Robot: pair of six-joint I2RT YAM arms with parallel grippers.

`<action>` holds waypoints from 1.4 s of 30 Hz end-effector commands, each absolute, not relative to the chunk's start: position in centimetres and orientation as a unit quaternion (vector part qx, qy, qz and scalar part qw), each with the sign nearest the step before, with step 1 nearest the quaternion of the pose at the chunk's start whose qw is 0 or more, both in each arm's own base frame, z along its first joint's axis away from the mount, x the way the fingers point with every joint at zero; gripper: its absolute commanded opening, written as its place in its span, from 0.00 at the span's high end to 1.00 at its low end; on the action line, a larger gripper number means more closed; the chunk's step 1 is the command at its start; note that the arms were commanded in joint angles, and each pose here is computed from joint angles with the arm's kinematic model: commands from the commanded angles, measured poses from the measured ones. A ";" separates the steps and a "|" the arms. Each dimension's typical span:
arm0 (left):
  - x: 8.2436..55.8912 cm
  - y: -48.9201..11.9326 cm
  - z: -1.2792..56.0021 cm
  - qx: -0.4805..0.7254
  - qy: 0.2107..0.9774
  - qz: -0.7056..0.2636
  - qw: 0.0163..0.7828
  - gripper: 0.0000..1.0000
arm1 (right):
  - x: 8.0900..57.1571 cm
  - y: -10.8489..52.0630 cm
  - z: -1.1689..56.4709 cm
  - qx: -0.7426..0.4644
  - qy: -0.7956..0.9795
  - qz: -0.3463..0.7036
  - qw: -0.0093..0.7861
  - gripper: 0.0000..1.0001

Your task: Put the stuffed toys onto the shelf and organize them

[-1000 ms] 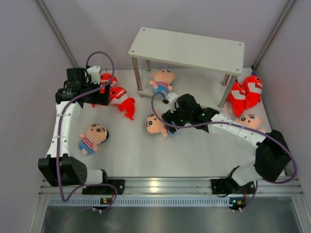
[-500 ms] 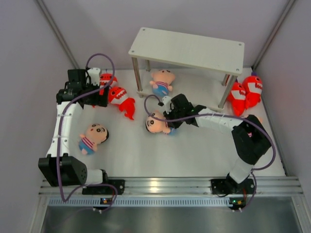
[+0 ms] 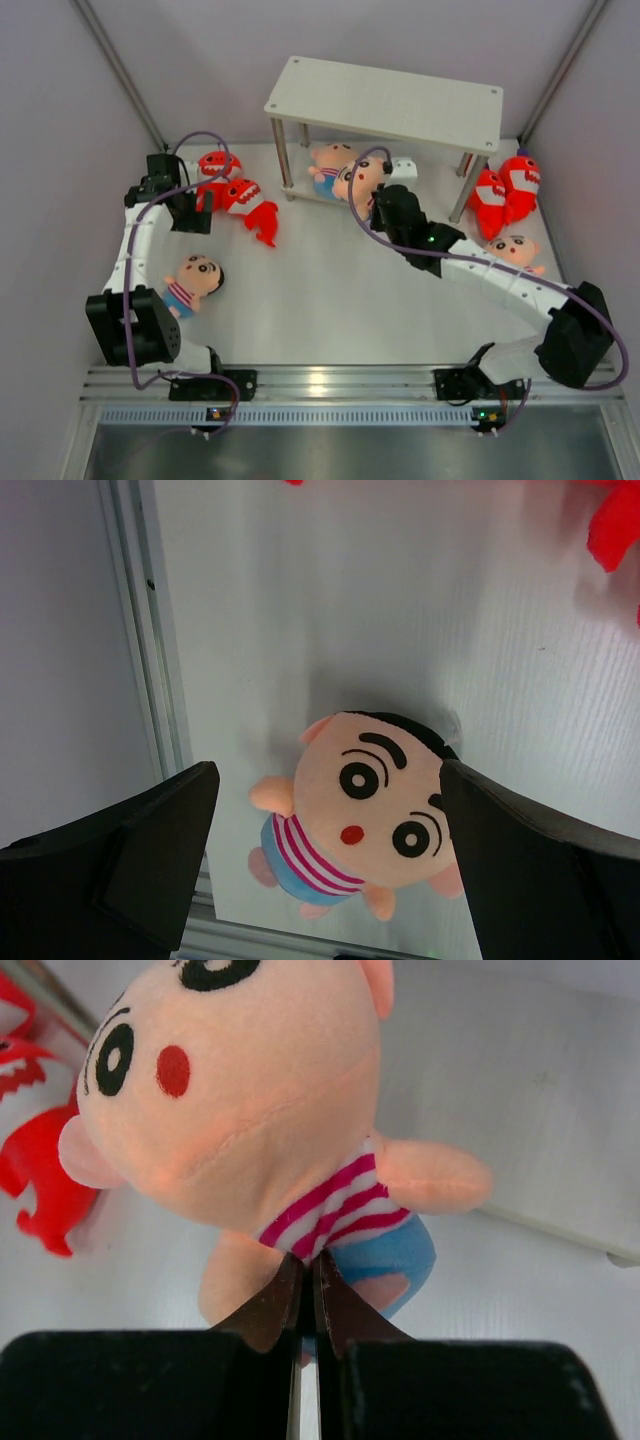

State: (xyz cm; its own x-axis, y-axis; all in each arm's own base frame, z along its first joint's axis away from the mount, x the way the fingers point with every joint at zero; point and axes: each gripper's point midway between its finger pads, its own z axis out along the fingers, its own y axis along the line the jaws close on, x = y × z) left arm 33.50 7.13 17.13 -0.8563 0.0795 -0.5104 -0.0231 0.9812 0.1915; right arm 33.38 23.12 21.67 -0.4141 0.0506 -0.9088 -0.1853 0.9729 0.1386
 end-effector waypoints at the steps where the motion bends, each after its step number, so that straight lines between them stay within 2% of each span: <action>1: 34.3 7.5 18.6 0.008 0.948 0.108 0.299 0.02 | 37.4 21.2 22.9 0.068 0.815 0.041 0.574 1.00; 6: 34.3 7.4 19.0 0.011 0.946 0.107 0.305 0.02 | 39.5 20.0 20.9 0.157 0.801 -0.007 0.578 1.00; 10: 34.3 7.2 19.2 0.013 0.946 0.102 0.309 0.02 | 39.7 19.0 19.2 0.243 0.778 0.004 0.580 1.00; 15: 34.4 7.0 19.4 0.019 0.945 0.096 0.313 0.02 | 41.5 20.0 19.7 0.251 0.771 0.020 0.585 1.00; 22: 34.3 7.0 19.4 0.021 0.945 0.097 0.312 0.02 | 41.4 19.4 19.5 0.282 0.762 0.042 0.581 1.00; 29: 34.4 7.0 19.7 0.023 0.943 0.098 0.316 0.02 | 44.6 19.7 17.7 0.292 0.772 0.025 0.564 1.00; 30: 34.3 7.1 19.6 0.026 0.943 0.101 0.315 0.02 | 44.9 20.0 17.3 0.292 0.775 0.021 0.561 0.98; 31: 34.4 7.2 19.6 0.026 0.944 0.102 0.313 0.02 | 45.1 20.1 17.2 0.292 0.775 0.020 0.560 0.86; 32: 34.4 7.1 19.5 0.027 0.944 0.100 0.312 0.02 | 45.2 20.1 17.1 0.289 0.777 0.018 0.560 0.73; 33: 34.4 7.1 19.4 0.027 0.945 0.099 0.310 0.02 | 45.3 20.2 16.9 0.285 0.778 0.015 0.560 0.48; 34: 34.4 7.1 19.4 0.027 0.945 0.099 0.311 0.02 | 45.2 20.2 16.8 0.282 0.779 0.012 0.559 0.40; 36: 34.5 7.0 19.2 0.027 0.946 0.096 0.309 0.02 | 45.0 19.8 16.7 0.278 0.780 0.005 0.561 0.30; 42: 35.0 6.8 19.4 0.029 0.945 0.088 0.312 0.02 | 44.7 19.8 17.8 0.248 0.781 0.015 0.572 0.28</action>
